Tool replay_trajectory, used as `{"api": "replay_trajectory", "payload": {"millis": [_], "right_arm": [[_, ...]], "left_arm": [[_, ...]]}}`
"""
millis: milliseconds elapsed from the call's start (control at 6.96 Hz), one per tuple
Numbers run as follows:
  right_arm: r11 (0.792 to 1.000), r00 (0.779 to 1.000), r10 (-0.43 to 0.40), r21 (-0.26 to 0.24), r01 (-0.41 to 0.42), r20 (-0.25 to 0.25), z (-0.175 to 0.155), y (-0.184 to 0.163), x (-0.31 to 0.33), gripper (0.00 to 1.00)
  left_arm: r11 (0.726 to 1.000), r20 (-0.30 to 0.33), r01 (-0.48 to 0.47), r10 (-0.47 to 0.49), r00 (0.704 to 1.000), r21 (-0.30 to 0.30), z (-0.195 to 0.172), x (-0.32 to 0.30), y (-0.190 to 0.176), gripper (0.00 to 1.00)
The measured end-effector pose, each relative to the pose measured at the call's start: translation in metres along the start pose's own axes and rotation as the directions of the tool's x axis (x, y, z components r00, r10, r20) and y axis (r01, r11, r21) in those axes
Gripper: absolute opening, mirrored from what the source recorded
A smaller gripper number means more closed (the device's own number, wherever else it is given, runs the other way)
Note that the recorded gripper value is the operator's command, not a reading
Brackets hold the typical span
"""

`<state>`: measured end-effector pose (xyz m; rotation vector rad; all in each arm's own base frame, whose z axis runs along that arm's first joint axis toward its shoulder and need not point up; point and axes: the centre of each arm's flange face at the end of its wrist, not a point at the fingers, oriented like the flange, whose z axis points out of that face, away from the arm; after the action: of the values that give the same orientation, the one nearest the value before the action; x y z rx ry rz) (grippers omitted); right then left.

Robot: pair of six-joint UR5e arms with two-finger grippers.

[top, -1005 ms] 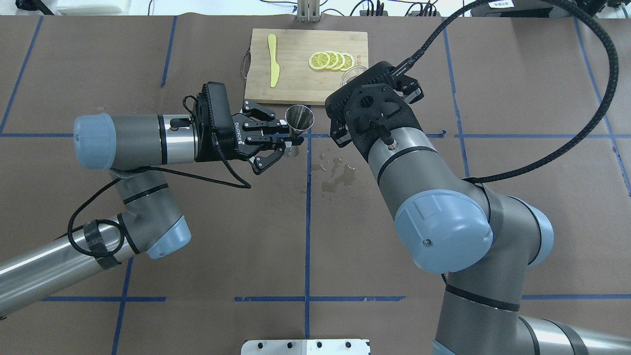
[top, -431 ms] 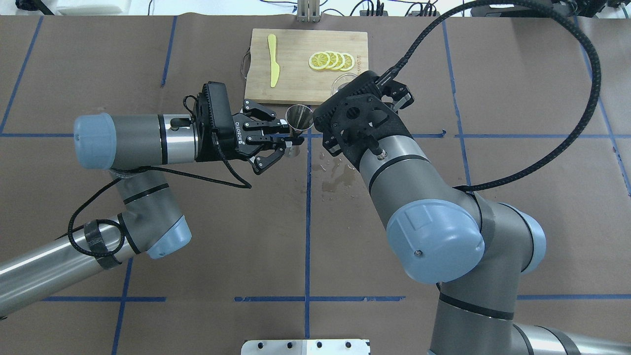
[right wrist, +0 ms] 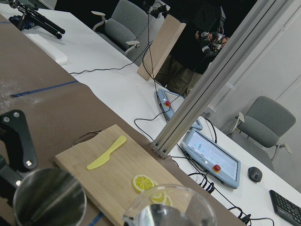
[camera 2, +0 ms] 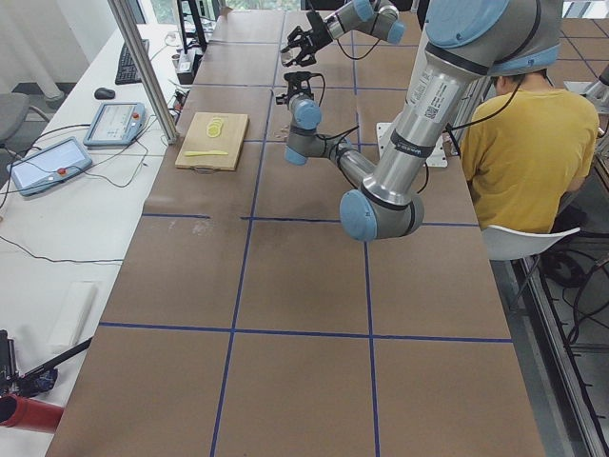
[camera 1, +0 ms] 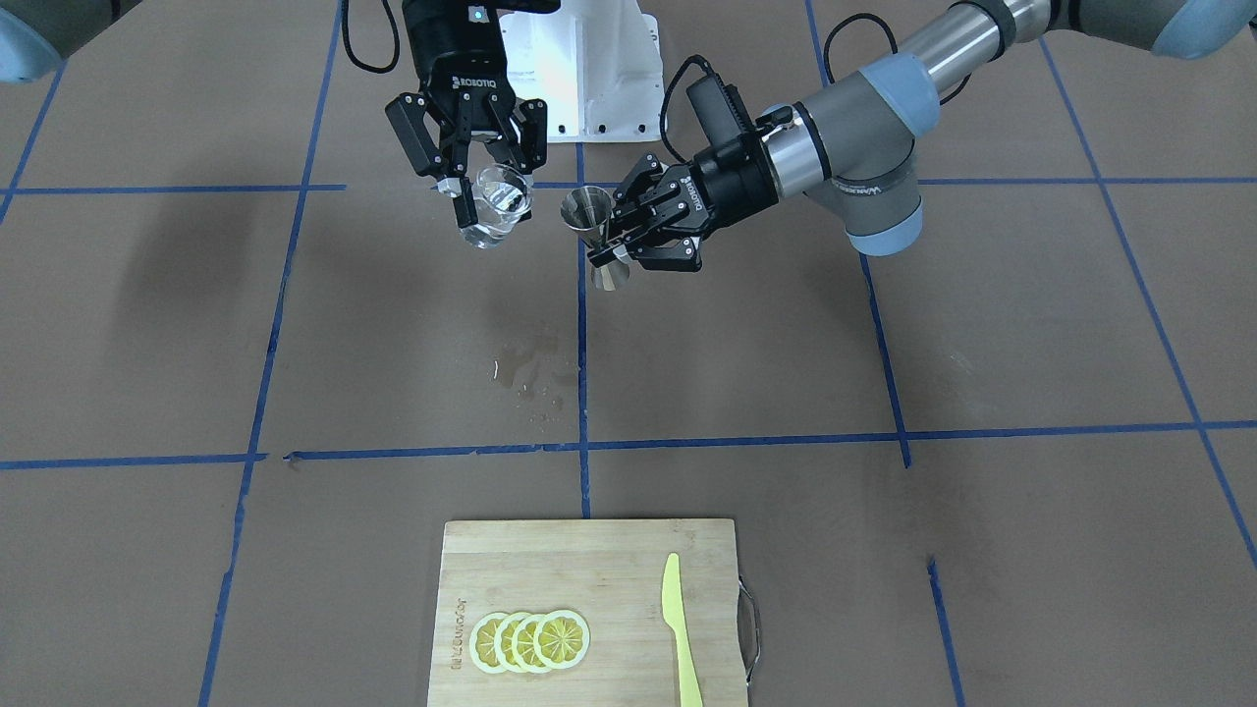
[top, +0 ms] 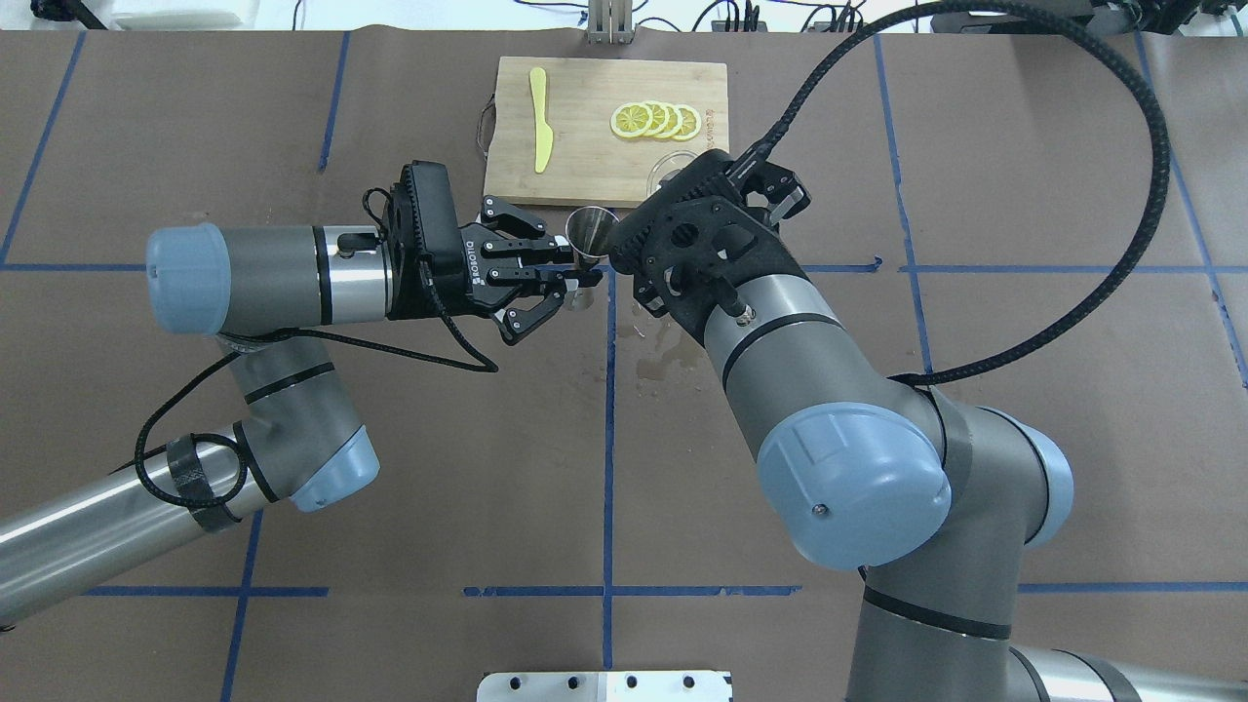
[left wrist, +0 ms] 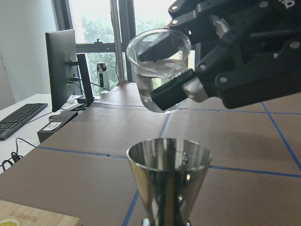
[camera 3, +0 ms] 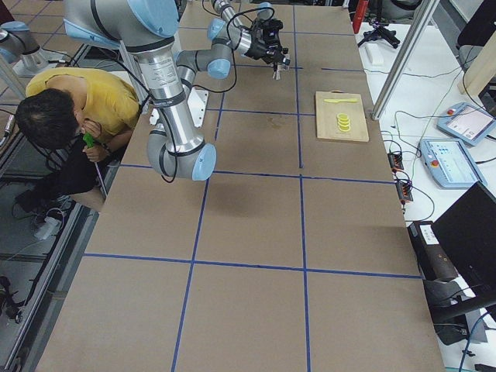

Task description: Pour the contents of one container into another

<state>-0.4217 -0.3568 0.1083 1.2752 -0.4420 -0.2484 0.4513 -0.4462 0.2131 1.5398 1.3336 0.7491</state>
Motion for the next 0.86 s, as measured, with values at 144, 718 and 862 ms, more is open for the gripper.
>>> {"api": "replay_trajectory", "payload": {"millis": [144,718,862], "right_arm": [[1.0,1.0,-0.007,0.002,0.007,0.004,-0.001,-0.002,-0.002,0.0],[1.0,1.0,-0.021,0.009,0.021,0.002,-0.002,-0.007,-0.013,0.0],[1.0,1.0,-0.023,0.009,0.023,0.001,0.001,-0.01,-0.018,0.0]], "left_arm": [[1.0,0.0,0.0,0.0,1.0,-0.001,0.0,0.0,0.0,0.0],[1.0,0.0,0.0,0.0,1.0,-0.001,0.001,0.0,0.0,0.0],[1.0,0.0,0.0,0.0,1.0,0.0,0.001,0.0,0.0,0.0]]}}
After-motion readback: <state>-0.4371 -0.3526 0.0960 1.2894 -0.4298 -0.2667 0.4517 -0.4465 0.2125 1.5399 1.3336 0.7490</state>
